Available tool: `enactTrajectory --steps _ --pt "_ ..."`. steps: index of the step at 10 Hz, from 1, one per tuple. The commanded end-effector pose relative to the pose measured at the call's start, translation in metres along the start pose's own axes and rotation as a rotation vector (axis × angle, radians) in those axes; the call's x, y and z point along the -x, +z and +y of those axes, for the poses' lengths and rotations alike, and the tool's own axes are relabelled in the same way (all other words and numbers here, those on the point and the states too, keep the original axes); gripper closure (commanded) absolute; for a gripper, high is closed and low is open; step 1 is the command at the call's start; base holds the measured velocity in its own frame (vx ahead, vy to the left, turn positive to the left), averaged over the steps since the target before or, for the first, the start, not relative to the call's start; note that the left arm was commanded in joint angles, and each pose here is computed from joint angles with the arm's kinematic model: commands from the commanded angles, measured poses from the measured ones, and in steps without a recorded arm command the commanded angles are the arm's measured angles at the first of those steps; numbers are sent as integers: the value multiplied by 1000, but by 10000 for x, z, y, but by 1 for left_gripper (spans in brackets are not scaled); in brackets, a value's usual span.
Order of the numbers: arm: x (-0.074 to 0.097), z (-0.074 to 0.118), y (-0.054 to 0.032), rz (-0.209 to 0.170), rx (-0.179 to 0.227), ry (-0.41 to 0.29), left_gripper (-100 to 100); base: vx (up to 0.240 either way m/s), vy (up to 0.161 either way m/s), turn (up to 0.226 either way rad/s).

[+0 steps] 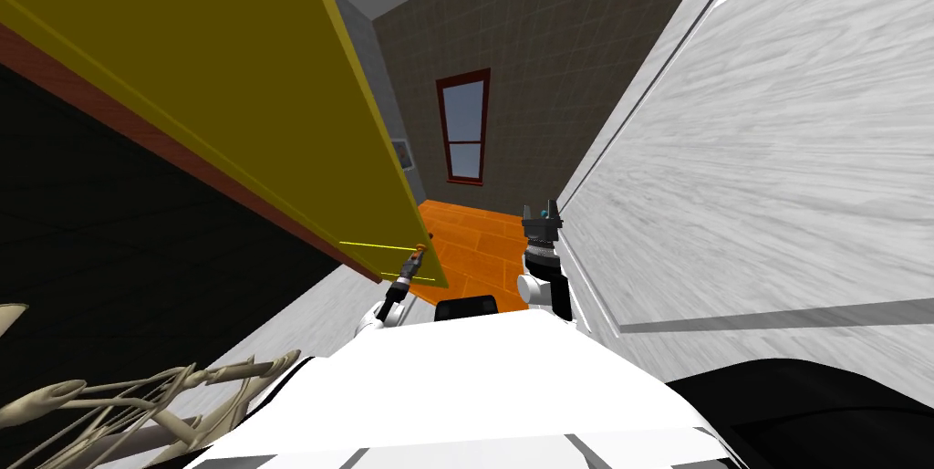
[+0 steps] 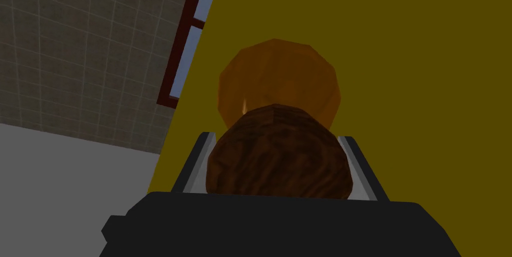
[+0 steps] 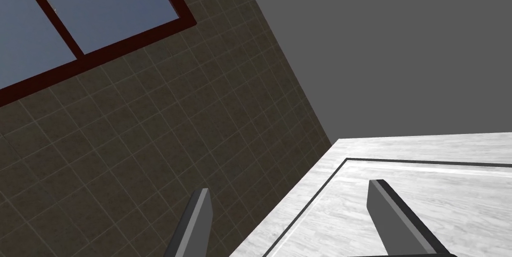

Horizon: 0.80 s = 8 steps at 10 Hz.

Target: Push the door open

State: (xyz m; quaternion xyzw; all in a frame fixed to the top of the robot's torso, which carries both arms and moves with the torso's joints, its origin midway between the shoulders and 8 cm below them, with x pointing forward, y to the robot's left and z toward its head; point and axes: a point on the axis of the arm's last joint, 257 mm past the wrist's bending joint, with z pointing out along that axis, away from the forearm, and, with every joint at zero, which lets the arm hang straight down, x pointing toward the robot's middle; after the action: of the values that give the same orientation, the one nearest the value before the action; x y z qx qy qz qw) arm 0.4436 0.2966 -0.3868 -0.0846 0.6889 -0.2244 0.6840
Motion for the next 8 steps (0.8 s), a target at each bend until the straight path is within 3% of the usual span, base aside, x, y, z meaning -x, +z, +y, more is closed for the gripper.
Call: enactTrajectory --steps 1,3,5,8 --pt "91 42 30 -21 6 -31 100 29 2 -28" --pt "129 67 49 -42 23 -111 100 27 8 -42" --pt "129 67 49 -42 23 -121 100 23 0 -12" --pt "171 97 68 -67 41 -221 100 28 3 -39"
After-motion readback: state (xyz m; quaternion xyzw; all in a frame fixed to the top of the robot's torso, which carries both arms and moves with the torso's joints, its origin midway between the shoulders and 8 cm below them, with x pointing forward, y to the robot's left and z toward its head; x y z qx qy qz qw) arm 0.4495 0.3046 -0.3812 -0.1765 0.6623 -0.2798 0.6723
